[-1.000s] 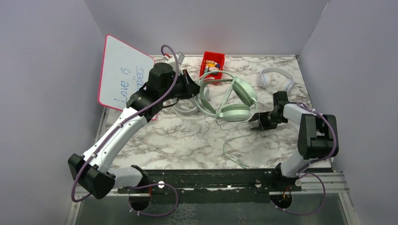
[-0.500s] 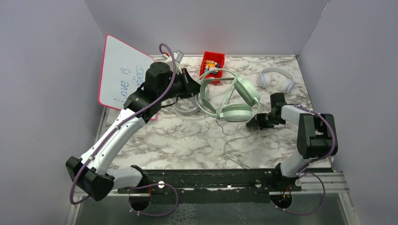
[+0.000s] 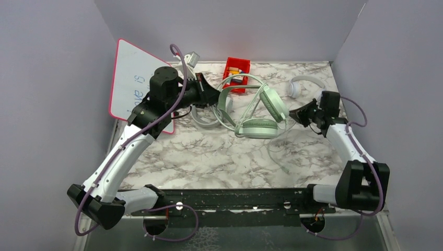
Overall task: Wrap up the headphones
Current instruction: Wrap the headphones cable around the headphones.
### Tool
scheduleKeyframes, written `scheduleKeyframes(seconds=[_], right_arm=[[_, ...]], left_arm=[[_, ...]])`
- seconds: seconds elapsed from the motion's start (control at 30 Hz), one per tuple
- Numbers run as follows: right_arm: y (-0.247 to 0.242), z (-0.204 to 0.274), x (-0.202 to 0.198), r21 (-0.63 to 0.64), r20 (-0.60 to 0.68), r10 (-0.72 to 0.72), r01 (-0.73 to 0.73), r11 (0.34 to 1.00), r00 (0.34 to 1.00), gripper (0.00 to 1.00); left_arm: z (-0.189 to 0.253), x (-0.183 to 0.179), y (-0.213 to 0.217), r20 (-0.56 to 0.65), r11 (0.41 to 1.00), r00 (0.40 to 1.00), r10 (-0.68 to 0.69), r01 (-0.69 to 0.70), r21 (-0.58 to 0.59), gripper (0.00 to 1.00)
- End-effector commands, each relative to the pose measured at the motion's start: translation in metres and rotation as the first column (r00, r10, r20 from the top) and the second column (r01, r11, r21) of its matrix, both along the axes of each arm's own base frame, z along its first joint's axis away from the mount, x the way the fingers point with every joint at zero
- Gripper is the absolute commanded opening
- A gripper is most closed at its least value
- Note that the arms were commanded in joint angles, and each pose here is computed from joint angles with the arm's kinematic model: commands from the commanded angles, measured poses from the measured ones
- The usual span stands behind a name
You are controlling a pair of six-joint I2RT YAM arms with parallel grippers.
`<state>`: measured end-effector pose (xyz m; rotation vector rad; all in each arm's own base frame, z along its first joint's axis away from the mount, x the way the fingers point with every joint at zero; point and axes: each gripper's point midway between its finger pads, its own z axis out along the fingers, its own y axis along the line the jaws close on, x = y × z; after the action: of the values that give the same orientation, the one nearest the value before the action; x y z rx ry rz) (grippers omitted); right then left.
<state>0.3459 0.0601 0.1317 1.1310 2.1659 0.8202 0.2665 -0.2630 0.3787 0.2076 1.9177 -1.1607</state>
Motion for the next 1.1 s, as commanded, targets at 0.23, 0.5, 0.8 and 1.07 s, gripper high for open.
scheduleKeyframes(seconds=[0.23,0.5,0.8,1.07], right_arm=[[-0.001,0.127,0.080,-0.280,0.439,0.367,-0.263,0.923,0.820,0.00],[0.010,0.210,0.090,-0.290,0.578,0.412,-0.294,0.911,0.705,0.00],[0.039,0.263,0.070,-0.249,0.662,0.474,-0.426,0.870,0.581,0.00],[0.063,0.278,0.060,-0.252,0.669,0.525,-0.504,0.826,0.526,0.00]], left_arm=[[0.001,-0.040,0.000,0.082,0.982,0.979,-0.187,0.185,0.035,0.00],[-0.064,-0.024,0.023,0.056,0.975,0.995,-0.077,0.064,0.214,0.00],[-0.093,0.020,0.026,0.083,0.930,0.996,0.022,-0.050,0.363,0.00],[-0.101,0.046,0.024,0.116,0.894,0.990,0.078,-0.121,0.431,0.00]])
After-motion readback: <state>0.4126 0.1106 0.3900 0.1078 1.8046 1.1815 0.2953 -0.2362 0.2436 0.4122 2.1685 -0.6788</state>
